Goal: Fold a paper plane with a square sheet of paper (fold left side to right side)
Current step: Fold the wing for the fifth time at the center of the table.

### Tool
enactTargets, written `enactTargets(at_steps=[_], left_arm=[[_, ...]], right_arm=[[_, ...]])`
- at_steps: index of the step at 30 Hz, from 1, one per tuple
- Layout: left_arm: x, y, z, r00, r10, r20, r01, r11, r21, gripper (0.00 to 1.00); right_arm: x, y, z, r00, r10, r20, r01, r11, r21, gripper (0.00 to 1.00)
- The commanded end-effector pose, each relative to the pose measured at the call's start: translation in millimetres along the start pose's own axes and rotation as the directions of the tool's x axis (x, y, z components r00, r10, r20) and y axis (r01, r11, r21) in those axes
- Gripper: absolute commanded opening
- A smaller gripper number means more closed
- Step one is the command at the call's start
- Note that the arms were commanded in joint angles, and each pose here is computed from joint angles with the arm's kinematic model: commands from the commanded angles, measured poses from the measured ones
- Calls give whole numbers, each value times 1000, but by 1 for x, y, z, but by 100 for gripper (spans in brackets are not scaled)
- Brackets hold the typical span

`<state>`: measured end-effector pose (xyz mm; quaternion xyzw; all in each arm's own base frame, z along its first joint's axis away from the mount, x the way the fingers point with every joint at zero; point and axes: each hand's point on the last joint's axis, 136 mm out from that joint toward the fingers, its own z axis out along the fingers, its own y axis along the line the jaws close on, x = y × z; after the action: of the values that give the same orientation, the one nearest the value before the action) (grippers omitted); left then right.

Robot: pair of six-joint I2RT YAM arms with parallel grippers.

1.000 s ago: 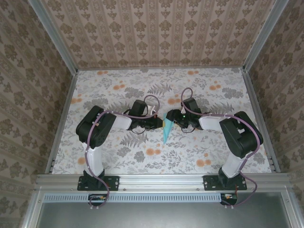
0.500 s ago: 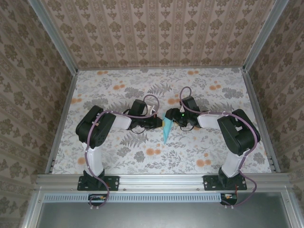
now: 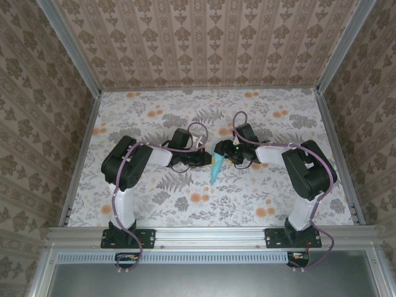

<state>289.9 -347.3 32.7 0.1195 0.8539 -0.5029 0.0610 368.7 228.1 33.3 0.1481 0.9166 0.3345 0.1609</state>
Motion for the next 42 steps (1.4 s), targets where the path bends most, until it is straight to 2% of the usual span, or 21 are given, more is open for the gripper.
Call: enactTargets(at_steps=[1,12,26,42], left_arm=[[-2,1,-1,1000,21,-13,-21,1000,15,6],[-4,2,-3,998,53,-31,-53,998,16,9],[-2,15,1,998,35,-54,-36,999,-5,10],[11,43,6,994,-18,-105,8,995,-97,10]], right_arm=[[16,-27,15,998,2,-57,2,996,85,63],[15,-25,13,998,-26,-61,32,995,98,63],[17,-26,14,997,-41,-71,48,993,104,64],[8,-1,2,996,-82,-31,83,996,25,64]])
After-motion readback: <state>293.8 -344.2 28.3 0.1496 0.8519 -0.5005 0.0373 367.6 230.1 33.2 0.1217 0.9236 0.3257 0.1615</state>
